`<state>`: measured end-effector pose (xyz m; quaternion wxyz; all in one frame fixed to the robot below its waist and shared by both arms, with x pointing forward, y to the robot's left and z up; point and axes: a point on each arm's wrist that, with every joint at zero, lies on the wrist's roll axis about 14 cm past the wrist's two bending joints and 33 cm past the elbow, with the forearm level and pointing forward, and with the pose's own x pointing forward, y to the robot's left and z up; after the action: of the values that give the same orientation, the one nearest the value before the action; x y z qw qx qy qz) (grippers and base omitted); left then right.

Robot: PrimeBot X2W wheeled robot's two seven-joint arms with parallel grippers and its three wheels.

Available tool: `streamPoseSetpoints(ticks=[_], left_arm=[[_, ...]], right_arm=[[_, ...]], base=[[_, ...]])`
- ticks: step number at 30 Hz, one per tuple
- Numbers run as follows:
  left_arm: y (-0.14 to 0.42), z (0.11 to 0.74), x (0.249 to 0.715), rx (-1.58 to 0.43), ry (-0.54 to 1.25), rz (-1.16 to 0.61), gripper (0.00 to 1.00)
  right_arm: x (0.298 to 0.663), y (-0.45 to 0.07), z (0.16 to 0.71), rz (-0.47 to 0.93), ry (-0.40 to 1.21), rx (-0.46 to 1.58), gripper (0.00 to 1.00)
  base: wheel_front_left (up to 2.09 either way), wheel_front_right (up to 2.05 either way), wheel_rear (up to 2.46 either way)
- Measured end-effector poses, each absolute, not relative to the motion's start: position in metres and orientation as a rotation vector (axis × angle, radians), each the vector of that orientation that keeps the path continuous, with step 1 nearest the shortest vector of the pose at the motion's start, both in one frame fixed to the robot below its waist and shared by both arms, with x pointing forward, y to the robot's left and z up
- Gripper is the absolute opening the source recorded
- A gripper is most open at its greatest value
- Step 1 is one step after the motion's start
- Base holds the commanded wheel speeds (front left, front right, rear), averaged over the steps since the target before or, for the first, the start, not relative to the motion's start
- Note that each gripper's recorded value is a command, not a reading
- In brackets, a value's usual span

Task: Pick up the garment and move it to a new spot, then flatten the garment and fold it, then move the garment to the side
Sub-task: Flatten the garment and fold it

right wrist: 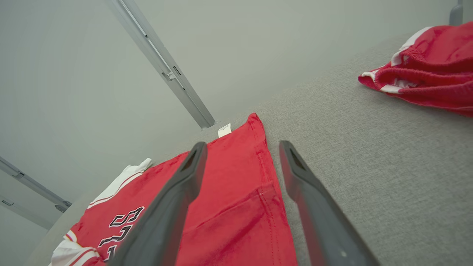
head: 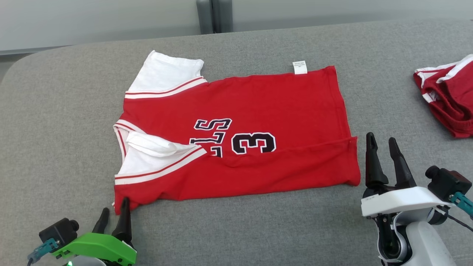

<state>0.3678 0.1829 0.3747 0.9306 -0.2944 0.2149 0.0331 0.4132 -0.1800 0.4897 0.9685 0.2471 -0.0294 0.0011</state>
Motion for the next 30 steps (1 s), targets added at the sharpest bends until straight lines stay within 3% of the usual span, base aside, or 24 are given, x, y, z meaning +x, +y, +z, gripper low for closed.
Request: streamPoseSetpoints(ticks=[2,3,4,7,8,17,28,29,30], left_arm=[[0.181,0.371,0.369,-0.601,0.456,0.069,1.00],[0.180,0.370,0.370,-0.600,0.461,0.066,0.86],[0.179,0.369,0.370,-0.599,0.467,0.066,0.61],[0.172,0.365,0.372,-0.600,0.494,0.049,0.22],[0.171,0.365,0.372,-0.601,0.500,0.044,0.00],[0.173,0.382,0.380,-0.603,0.438,0.032,0.00],[0.183,0.404,0.387,-0.591,0.356,0.036,0.00],[0.183,0.406,0.387,-0.590,0.350,0.036,0.00],[0.184,0.407,0.387,-0.589,0.344,0.035,0.00]], right_arm=[[0.413,-0.182,0.488,-0.005,-0.056,0.497,1.00],[0.412,-0.183,0.487,-0.009,-0.054,0.496,1.00],[0.412,-0.184,0.486,-0.011,-0.052,0.495,1.00],[0.411,-0.186,0.482,-0.020,-0.041,0.493,1.00],[0.411,-0.187,0.481,-0.022,-0.037,0.490,1.00],[0.394,-0.180,0.420,-0.036,0.182,0.442,1.00],[0.395,-0.150,0.386,0.034,0.341,0.438,1.00],[0.395,-0.150,0.385,0.035,0.347,0.438,0.97],[0.396,-0.149,0.384,0.036,0.349,0.438,0.56]], base=[[0.00,0.00,0.00],[0.00,0.00,0.00],[0.00,0.00,0.00],[0.00,0.00,0.00],[0.00,0.00,0.00],[0.00,0.00,0.00],[0.00,0.00,0.00],[0.00,0.00,0.00],[0.00,0.00,0.00]])
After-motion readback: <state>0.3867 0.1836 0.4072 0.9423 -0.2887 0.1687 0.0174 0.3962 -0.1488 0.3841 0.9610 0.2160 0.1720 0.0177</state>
